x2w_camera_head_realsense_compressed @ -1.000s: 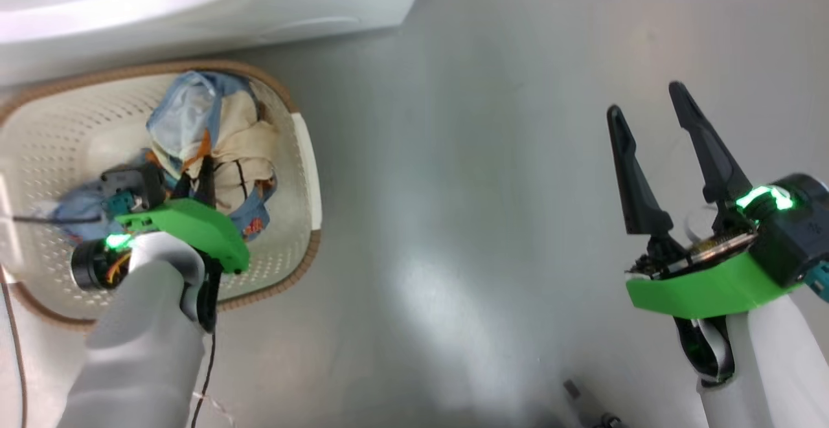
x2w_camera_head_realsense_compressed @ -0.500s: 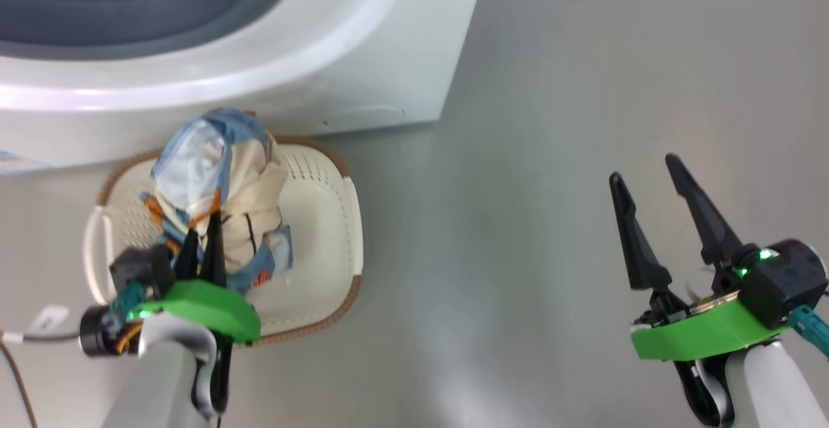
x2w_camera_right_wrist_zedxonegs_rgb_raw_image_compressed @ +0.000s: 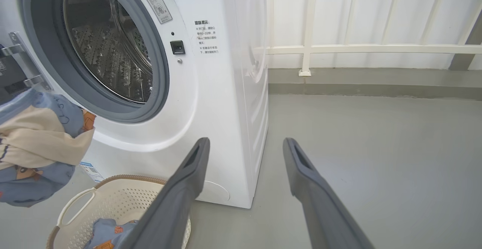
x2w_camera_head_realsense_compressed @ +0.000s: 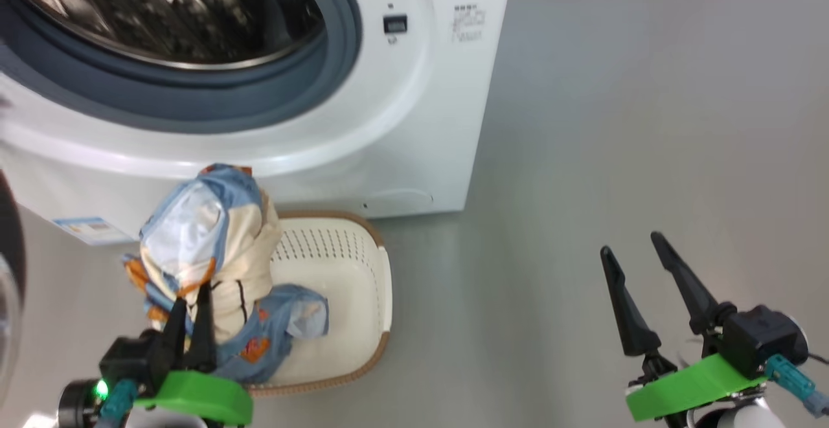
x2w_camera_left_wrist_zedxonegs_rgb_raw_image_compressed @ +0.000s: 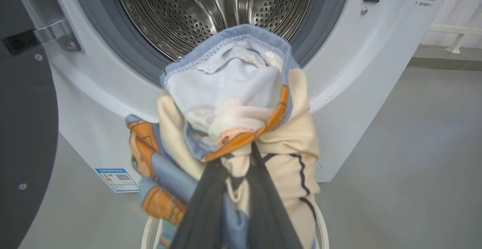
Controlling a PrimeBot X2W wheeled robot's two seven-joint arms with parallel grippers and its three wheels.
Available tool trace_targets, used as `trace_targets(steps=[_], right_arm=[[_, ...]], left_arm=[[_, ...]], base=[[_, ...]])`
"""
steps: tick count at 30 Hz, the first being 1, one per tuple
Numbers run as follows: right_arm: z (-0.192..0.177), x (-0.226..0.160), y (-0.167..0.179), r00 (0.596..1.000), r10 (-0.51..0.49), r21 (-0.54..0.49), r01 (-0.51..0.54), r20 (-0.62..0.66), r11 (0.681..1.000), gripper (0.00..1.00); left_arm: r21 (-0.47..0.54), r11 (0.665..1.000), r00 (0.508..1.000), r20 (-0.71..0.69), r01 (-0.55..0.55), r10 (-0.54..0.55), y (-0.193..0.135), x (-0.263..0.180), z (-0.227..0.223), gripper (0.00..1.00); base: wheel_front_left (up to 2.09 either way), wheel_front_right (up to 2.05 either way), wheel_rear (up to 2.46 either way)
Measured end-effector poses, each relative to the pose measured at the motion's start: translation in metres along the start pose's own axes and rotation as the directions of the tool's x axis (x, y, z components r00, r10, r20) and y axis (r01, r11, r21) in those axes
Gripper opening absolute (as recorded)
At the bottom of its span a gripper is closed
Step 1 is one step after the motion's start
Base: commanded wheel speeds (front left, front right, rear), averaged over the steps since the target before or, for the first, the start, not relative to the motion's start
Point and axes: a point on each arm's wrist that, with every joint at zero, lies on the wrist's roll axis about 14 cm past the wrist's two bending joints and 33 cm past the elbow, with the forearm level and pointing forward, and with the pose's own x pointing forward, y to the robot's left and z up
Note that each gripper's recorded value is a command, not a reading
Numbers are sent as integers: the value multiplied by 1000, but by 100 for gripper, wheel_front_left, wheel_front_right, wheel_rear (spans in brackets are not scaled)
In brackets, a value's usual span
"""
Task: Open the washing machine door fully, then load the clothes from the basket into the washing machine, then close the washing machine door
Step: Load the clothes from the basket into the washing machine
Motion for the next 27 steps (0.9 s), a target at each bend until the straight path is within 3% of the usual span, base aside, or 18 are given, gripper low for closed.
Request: trace_targets(steps=[10,27], right_arm=[[25,-26,18,999,23,6,-23,44,1000,100],[47,-54,27,996,25,5,-25,89,1000,100]], left_arm=[[28,999,996,85,-22,20,7,-51,44,0],[34,998,990,137,-51,45,9,-88,68,0]], base=[[0,0,0],[0,0,0]])
